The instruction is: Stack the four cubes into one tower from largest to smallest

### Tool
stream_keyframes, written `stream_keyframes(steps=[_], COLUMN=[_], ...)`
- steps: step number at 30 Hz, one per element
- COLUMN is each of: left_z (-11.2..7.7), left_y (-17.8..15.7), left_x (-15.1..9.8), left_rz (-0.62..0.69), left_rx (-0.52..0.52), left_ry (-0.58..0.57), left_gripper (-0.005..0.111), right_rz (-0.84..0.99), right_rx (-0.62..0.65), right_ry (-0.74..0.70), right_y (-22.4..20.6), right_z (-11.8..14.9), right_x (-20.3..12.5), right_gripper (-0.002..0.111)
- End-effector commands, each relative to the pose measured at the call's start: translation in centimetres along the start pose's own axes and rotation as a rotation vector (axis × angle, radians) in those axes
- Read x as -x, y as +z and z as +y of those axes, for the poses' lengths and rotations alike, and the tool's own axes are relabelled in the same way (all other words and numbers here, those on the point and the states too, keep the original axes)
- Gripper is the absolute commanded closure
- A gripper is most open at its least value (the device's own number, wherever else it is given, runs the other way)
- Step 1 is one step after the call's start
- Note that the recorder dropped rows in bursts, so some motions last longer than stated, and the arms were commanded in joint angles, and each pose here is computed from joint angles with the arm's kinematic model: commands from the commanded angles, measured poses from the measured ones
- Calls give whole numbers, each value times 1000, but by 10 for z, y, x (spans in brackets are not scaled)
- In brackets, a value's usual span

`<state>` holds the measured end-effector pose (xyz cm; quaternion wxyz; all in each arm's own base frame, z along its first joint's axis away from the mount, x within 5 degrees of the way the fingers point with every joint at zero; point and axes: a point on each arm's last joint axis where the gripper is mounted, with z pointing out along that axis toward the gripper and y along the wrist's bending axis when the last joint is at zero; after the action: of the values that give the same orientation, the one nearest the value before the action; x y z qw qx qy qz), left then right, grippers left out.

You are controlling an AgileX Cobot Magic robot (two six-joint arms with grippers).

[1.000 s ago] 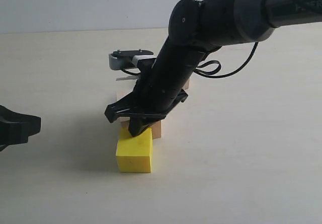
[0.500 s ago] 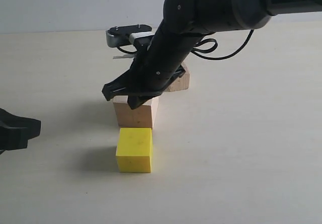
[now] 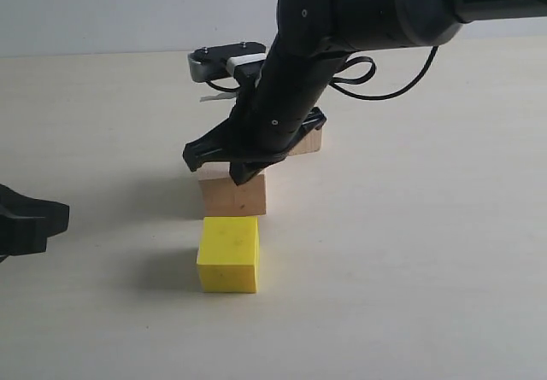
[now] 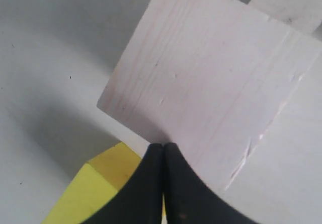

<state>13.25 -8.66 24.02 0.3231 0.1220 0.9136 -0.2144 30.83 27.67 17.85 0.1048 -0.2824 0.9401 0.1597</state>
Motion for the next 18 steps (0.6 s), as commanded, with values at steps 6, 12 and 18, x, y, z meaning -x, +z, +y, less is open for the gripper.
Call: stream_keyframes(steps=[6, 12, 18], left_z=[-2, -2, -1], left_y=[0, 0, 0], left_x=[1, 0, 0], left_rz=[-1, 9, 9], left_rx=[-9, -8, -5], left_ry=[10, 11, 31], left_gripper=[107, 107, 107], right_rz=[-146, -286, -223], right_rx=[29, 10, 0], right_ry=[-42, 32, 110], right_y=[-41, -76, -77], right_z=[8, -23, -67], right_x=[14, 53, 77], right_gripper=[108, 108, 108])
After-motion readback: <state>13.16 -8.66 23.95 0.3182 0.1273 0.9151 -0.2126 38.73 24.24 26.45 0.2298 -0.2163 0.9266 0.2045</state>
